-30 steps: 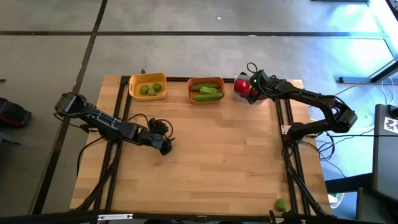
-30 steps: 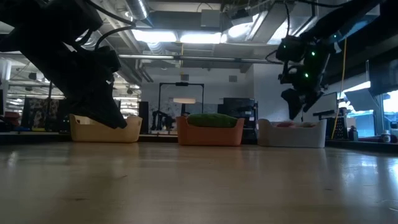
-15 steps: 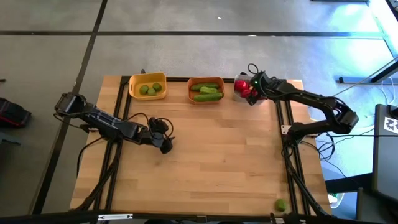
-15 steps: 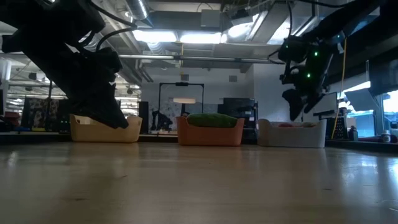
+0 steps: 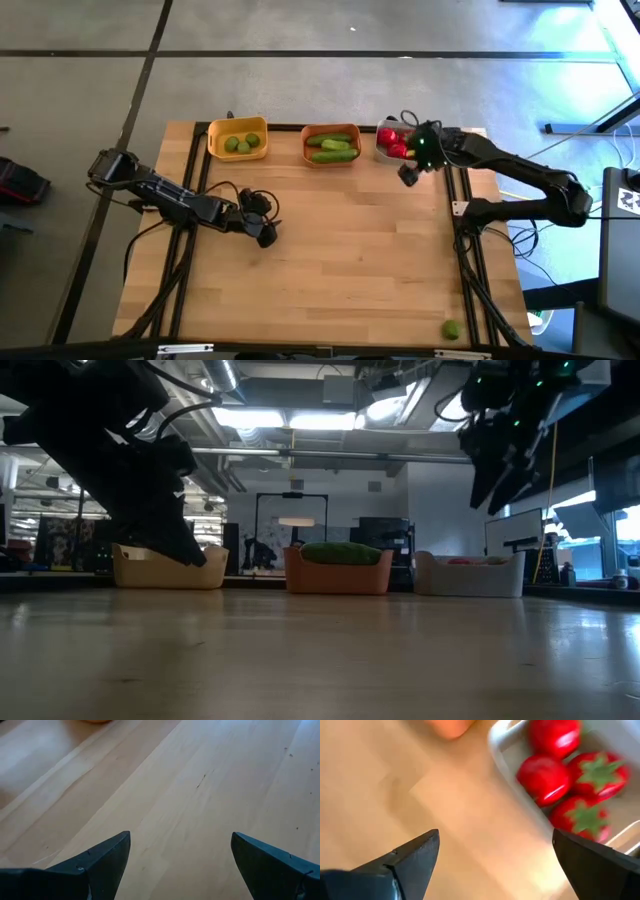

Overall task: Sort produce into baskets
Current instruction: Put the lime into the yellow bin

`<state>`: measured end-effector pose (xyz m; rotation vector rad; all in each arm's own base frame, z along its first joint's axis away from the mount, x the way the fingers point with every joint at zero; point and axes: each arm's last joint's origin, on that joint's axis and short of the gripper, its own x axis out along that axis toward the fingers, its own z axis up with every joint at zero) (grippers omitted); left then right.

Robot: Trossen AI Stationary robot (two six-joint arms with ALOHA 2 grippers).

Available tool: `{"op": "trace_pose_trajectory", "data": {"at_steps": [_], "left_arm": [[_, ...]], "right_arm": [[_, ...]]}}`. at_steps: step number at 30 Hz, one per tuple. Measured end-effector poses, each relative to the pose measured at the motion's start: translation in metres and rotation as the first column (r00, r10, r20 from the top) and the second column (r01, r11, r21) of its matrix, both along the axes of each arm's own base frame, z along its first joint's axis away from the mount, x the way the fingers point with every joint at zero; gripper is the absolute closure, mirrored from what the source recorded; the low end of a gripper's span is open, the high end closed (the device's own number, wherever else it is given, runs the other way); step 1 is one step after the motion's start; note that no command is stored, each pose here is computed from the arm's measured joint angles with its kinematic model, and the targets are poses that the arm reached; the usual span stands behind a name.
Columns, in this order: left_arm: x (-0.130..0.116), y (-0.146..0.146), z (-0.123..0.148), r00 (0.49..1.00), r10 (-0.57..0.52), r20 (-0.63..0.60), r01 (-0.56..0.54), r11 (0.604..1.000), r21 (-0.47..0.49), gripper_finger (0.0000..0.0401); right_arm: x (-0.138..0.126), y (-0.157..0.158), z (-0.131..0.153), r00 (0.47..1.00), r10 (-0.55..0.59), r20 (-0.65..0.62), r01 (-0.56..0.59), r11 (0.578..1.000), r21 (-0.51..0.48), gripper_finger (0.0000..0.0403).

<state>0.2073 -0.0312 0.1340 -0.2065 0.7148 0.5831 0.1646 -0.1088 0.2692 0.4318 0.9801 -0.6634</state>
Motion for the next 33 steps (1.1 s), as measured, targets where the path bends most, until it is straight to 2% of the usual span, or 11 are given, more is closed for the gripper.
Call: {"op": "trace_pose_trajectory", "data": {"at_steps": [8,13,18,22,28,31,33], "left_arm": [[0.004,-0.001,0.004,0.998,-0.057,0.021,0.056,0.998,0.041,0.0061],[0.008,-0.002,0.007,0.994,-0.108,0.035,0.105,0.991,0.082,0.0061],[0.009,-0.002,0.008,0.989,-0.148,0.028,0.145,0.985,0.093,0.0061],[0.009,0.000,0.007,0.988,-0.154,0.016,0.151,0.983,0.104,0.0061],[0.009,0.000,0.007,0.987,-0.162,0.010,0.160,0.981,0.112,0.0061],[0.009,0.000,0.007,0.987,-0.163,0.010,0.160,0.981,0.112,0.0061],[0.009,0.000,0.007,0.987,-0.163,0.010,0.160,0.981,0.112,0.0061]], "right_arm": [[0.012,0.054,-0.004,0.985,0.172,-0.030,-0.163,0.968,0.193,0.0024],[0.020,0.085,-0.004,0.969,0.248,0.002,-0.241,0.938,0.250,0.0024],[0.021,0.114,-0.004,0.971,0.239,0.014,-0.231,0.919,0.319,0.0024],[0.020,0.140,-0.005,0.969,0.246,0.016,-0.232,0.889,0.395,0.0024],[0.017,0.179,-0.011,0.976,0.213,-0.042,-0.166,0.856,0.489,0.0024],[0.020,0.193,-0.014,0.972,0.233,-0.022,-0.193,0.848,0.493,0.0024],[0.027,0.199,-0.016,0.971,0.237,0.023,-0.220,0.859,0.462,0.0024]]}}
